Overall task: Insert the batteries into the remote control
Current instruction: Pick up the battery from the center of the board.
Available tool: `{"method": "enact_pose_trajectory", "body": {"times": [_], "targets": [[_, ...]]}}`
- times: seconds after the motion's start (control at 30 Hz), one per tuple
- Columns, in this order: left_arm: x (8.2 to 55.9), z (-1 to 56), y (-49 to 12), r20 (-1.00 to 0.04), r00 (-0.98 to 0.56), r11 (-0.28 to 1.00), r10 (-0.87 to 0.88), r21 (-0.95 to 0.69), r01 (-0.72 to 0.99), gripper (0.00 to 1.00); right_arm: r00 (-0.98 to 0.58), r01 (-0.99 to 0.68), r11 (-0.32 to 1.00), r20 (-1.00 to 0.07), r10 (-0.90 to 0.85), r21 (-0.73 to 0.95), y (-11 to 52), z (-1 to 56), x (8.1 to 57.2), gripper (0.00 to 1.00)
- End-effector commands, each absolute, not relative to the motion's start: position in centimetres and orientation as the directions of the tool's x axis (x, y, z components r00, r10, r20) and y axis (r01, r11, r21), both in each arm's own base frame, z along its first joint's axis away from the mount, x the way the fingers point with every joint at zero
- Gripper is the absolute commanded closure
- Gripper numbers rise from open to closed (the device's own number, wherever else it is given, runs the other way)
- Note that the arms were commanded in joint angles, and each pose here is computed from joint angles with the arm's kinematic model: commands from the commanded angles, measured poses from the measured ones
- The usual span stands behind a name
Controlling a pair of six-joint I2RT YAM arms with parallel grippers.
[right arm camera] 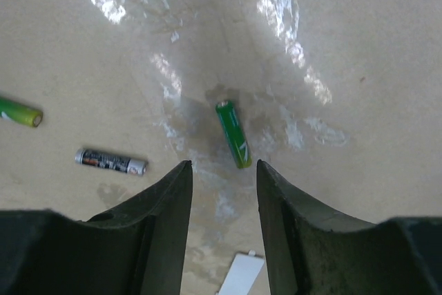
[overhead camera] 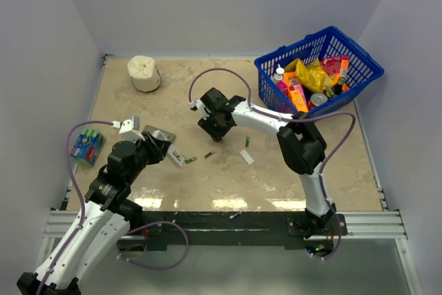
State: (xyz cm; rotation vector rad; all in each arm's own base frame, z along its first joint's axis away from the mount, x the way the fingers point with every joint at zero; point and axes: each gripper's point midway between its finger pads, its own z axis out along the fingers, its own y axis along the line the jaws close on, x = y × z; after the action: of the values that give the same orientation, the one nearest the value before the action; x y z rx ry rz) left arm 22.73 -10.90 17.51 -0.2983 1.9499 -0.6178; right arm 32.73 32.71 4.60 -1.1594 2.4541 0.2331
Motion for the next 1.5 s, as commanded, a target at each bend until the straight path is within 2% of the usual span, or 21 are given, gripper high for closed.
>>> {"method": "enact_pose_trajectory", "body": {"times": [0.0,0.47,0.53,0.7,0.77,0.87,1.03,1.07,1.23,1.3,1.47], "targets": [[22.6,19.9,-11.4,-0.766,-0.425,0.813,-0.482,-0.572,0.109,1.00,-0.529,-0.789,0.611,-0.440,-0.725,-0.059,33.8,5.2,34.3,0.57],[22.6,20.4,-11.8,-0.775,-0.430,0.815,-0.463,-0.563,0.136,1.00,-0.531,-0.808,0.586,-0.361,-0.766,-0.055,34.1,2.8,34.6,0.68],[22.7,20.2,-11.9,-0.773,-0.436,0.815,-0.460,-0.563,0.138,1.00,-0.532,-0.809,0.585,-0.353,-0.769,-0.055,34.1,2.4,34.6,0.71],[23.0,20.3,-12.4,-0.767,-0.439,0.802,-0.469,-0.578,0.153,1.00,-0.533,-0.810,0.585,-0.350,-0.770,-0.053,34.0,2.5,34.4,0.88],[23.3,20.6,-12.6,-0.767,-0.428,0.794,-0.477,-0.585,0.163,1.00,-0.525,-0.814,0.580,-0.379,-0.762,-0.038,34.4,3.8,34.2,0.95],[23.6,20.8,-13.4,-0.756,-0.435,0.772,-0.489,-0.607,0.189,1.00,-0.517,-0.805,0.592,-0.443,-0.732,-0.037,34.7,6.3,34.3,0.99],[24.4,21.3,-15.0,-0.718,-0.447,0.710,-0.534,-0.667,0.224,1.00,-0.518,-0.764,0.644,-0.555,-0.651,-0.042,34.1,11.7,34.0,1.00],[24.6,21.6,-15.6,-0.712,-0.445,0.689,-0.543,-0.681,0.249,1.00,-0.490,-0.754,0.656,-0.626,-0.606,-0.044,34.1,15.0,34.1,1.00],[25.4,22.7,-17.4,-0.662,-0.452,0.591,-0.598,-0.745,0.309,1.00,-0.399,-0.733,0.679,-0.787,-0.470,-0.034,33.2,22.1,33.0,1.00],[25.6,22.8,-18.2,-0.629,-0.466,0.536,-0.622,-0.776,0.331,1.00,-0.335,-0.748,0.664,-0.853,-0.399,-0.017,33.1,25.3,32.0,1.00],[25.4,24.3,-19.6,-0.561,-0.467,0.383,-0.684,-0.821,0.425,1.00,-0.203,-0.808,0.590,-0.941,-0.270,0.005,34.0,30.4,28.6,1.00]]}}
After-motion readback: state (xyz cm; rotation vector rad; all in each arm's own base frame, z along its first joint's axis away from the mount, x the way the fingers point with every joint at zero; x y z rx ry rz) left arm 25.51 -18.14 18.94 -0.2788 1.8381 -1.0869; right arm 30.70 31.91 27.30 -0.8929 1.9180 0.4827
